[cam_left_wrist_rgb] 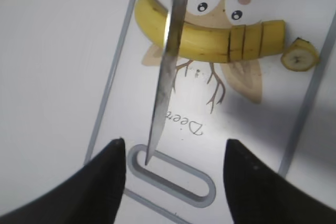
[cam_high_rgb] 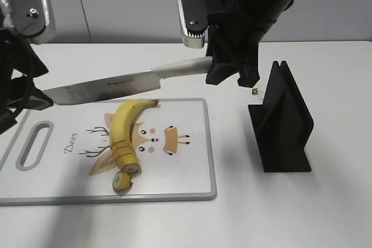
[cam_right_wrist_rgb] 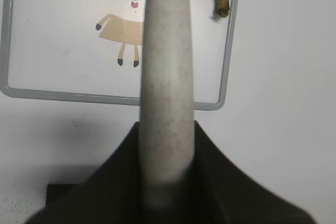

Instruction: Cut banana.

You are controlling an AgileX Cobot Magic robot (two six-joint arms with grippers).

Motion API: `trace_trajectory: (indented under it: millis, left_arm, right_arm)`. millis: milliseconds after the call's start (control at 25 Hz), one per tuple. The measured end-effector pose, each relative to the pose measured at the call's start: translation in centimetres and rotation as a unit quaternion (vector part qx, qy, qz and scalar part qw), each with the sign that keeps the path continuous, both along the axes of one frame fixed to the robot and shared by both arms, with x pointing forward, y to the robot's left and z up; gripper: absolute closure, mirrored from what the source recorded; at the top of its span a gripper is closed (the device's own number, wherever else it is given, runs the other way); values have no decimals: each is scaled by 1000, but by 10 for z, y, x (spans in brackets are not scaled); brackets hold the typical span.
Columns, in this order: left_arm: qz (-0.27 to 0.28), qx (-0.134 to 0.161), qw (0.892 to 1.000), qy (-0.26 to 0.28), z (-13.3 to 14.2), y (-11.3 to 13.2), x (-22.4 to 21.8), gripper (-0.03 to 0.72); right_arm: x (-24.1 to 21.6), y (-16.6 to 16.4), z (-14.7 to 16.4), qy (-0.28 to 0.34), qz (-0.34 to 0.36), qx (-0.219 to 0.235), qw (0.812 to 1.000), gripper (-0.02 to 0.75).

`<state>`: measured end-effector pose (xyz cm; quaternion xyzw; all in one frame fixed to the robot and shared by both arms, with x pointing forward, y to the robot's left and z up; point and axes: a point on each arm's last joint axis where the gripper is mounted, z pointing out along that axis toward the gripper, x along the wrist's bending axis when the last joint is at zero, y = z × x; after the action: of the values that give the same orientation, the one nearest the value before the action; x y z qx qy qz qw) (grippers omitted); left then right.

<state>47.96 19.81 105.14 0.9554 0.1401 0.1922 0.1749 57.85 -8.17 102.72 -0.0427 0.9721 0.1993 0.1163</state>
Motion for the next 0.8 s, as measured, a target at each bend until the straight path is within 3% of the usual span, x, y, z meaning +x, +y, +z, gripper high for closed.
trace_trajectory:
  millis: [160,280,400,600,800]
  left_arm:
    - [28,-11,999,-30,14,12,-4,105]
    - [85,-21,995,-45,25,29,-5,105]
    - [162,-22,984,-66,37,51,-10,105]
    - [283,-37,956,-71,55,73,-32,105]
    - [386,-34,922,-5,59,85,-64,105]
  right_arm:
    - [-3,-2,8,-2,3,-1,1000,577]
    - [-8,-4,15,-3,5,-1,1000,577]
    - [-12,-7,25,-4,-4,5,1000,577]
    - [-20,-11,44,16,-76,31,996,577]
    - [-33,-21,61,71,-202,48,976,577]
